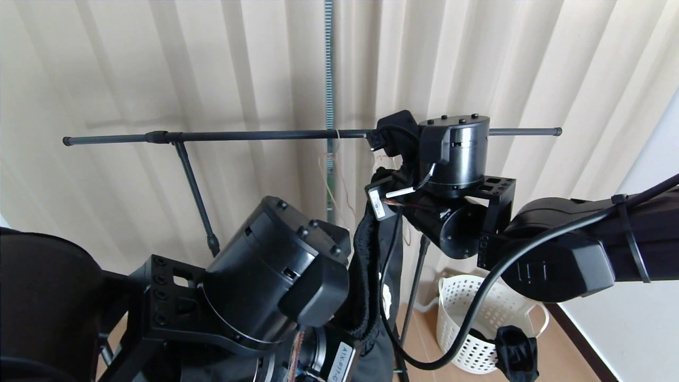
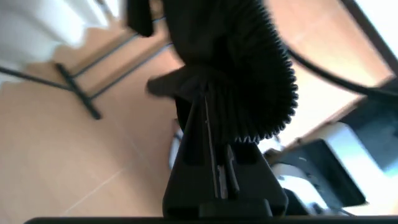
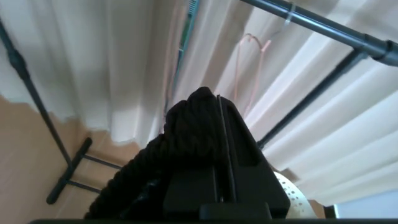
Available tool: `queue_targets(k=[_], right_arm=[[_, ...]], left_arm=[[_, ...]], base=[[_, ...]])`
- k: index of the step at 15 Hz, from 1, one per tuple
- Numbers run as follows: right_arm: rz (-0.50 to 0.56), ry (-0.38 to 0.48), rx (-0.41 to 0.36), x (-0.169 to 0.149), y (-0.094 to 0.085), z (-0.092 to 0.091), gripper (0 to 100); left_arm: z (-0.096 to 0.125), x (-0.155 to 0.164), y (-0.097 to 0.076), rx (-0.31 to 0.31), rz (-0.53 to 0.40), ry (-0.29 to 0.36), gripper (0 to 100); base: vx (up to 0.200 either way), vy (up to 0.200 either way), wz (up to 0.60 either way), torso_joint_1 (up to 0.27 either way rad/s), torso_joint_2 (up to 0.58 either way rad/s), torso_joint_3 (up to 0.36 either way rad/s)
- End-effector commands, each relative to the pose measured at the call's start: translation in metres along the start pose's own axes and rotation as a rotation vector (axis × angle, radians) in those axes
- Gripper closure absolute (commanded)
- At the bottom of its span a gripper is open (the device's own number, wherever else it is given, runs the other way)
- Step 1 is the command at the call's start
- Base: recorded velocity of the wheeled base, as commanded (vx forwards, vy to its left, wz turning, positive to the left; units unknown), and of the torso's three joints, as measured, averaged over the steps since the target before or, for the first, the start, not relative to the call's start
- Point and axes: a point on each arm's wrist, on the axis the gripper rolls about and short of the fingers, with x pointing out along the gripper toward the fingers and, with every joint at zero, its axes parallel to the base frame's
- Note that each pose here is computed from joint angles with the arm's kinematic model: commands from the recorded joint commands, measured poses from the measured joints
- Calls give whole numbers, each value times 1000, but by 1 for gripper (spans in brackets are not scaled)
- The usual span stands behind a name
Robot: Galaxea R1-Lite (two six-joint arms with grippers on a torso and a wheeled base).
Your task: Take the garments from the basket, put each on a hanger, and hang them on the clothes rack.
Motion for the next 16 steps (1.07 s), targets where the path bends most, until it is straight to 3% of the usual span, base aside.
queue_targets(k=[1,3,10,15,16], right_arm=[[23,0,-7,3,13,-1,100],[40,8,-18,2,21,-4,100],[42,2,17,0,21,-1,100],[-30,5,76,-9,-20,2,100],[-49,7,96,-17,-33,2,100]], left_arm=[[0,6,-15,-26,-45,-16,100],[3,10,-19,-69,-64,-51,100],[1,9,-21,-64,-69,-57,100],[-4,1,11,-108,2,-66,100],[0,1,28,-125,47,-78,100]], base=[[0,0,0,0,0,0],[0,0,0,0,0,0],[0,0,0,0,0,0],[0,0,0,0,0,0],[0,0,0,0,0,0]])
